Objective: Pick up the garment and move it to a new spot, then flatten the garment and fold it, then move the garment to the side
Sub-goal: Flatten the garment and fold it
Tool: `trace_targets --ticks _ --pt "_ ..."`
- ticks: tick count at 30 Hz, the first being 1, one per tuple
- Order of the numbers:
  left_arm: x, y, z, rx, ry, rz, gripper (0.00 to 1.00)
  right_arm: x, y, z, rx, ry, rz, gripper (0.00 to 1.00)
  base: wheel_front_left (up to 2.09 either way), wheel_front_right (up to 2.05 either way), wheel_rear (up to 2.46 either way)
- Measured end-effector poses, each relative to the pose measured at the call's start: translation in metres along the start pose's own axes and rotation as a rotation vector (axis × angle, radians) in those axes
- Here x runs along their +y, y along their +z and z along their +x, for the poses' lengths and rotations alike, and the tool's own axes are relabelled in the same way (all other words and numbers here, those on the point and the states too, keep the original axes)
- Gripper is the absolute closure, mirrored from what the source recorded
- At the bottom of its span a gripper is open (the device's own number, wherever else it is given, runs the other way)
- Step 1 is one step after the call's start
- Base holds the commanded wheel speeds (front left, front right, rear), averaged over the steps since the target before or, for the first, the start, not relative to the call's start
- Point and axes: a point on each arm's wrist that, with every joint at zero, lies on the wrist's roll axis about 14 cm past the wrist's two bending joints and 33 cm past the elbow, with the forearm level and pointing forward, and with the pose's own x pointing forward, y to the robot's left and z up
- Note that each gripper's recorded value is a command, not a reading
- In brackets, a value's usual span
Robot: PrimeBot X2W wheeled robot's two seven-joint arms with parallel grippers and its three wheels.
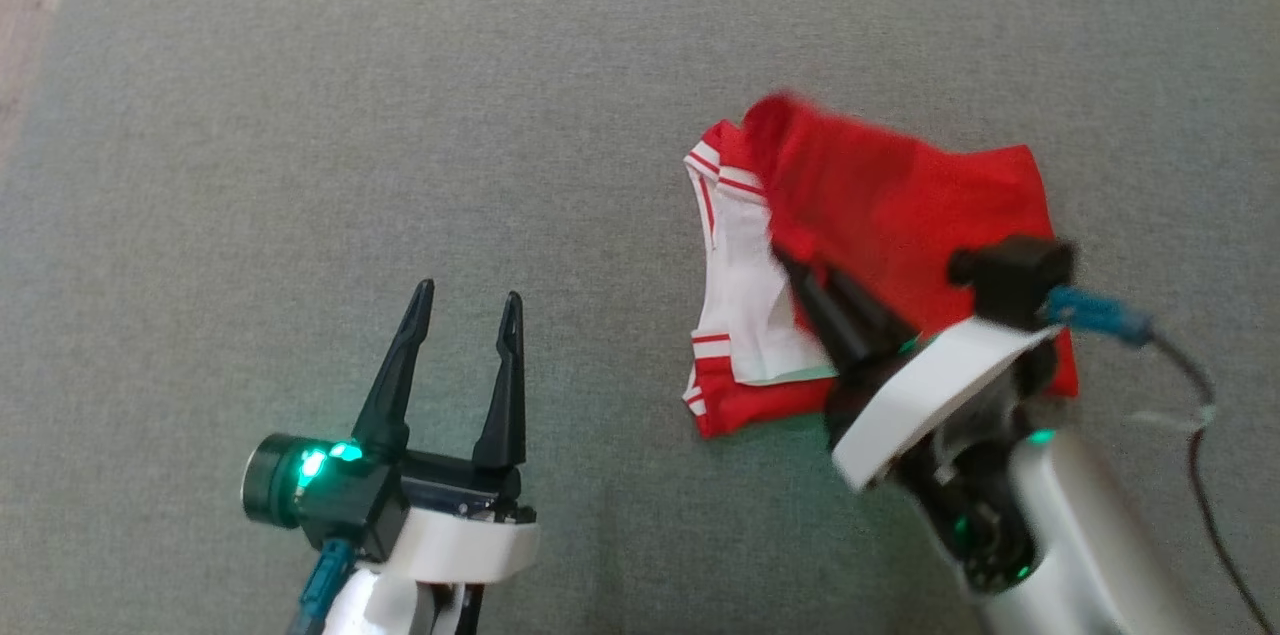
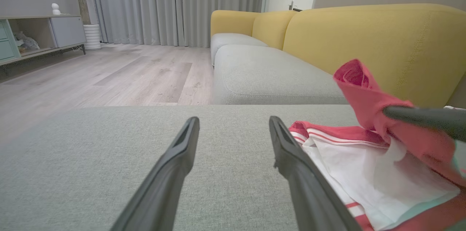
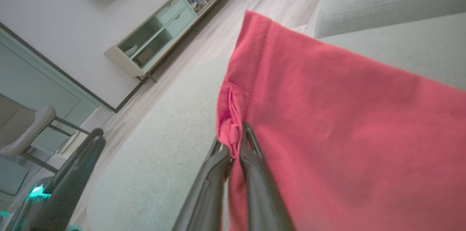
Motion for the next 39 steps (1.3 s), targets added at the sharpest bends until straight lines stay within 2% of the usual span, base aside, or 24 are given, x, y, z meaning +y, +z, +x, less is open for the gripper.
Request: trace_targets --ticks 1,2,3,6,11,16,20,23,28,30,32,39 --pt "0.001 0.001 -0.001 -0.001 0.005 0.001 0.0 0.003 -0.01 0.0 0.026 0.006 0.006 0.94 0.0 0.0 0.0" --pt "0.002 0.001 -0.001 -0.002 0.008 0.002 0.0 0.004 -0.017 0.0 0.044 0.01 0.012 0.14 0.0 0.0 0.0" --pt "0.003 0.001 -0.002 -0.003 0.012 0.003 0.0 0.006 -0.024 0.0 0.055 0.012 0.018 0.0 0.0 0.0 0.0" --pt "0.003 0.002 -0.002 -0.003 0.016 -0.006 0.0 0.013 -0.023 0.002 0.013 0.038 0.061 0.0 0.0 0.0 0.0" --pt "0.001 0.007 -0.003 -0.02 0.013 -0.005 0.0 0.016 0.01 0.0 -0.146 0.051 0.089 0.0 0.0 0.0 0.0" --pt "0.0 0.015 -0.008 -0.041 0.027 -0.037 0.0 -0.004 0.057 -0.019 -0.342 -0.022 0.024 0.0 0.0 0.0 0.0" --pt "0.002 0.016 -0.019 -0.044 0.053 -0.063 0.0 -0.028 0.081 -0.05 -0.47 -0.1 -0.08 0.0 0.0 0.0 0.0" --pt "0.001 0.018 -0.028 -0.047 0.062 -0.067 0.0 -0.056 0.068 -0.079 -0.472 -0.2 -0.17 0.0 0.0 0.0 0.0" --pt "0.0 0.011 -0.053 -0.026 0.071 -0.07 0.0 -0.082 0.017 -0.114 -0.349 -0.327 -0.262 0.0 0.0 0.0 0.0" --pt "0.002 0.009 -0.063 -0.024 0.08 -0.069 0.0 -0.085 0.0 -0.126 -0.303 -0.359 -0.292 0.0 0.0 0.0 0.0" --pt "0.007 0.01 -0.074 -0.029 0.093 -0.054 0.0 -0.081 -0.006 -0.138 -0.319 -0.394 -0.287 0.0 0.0 0.0 0.0" --pt "0.009 0.005 -0.08 -0.016 0.083 -0.029 0.0 -0.071 -0.017 -0.147 -0.323 -0.415 -0.296 0.0 0.0 0.0 0.0"
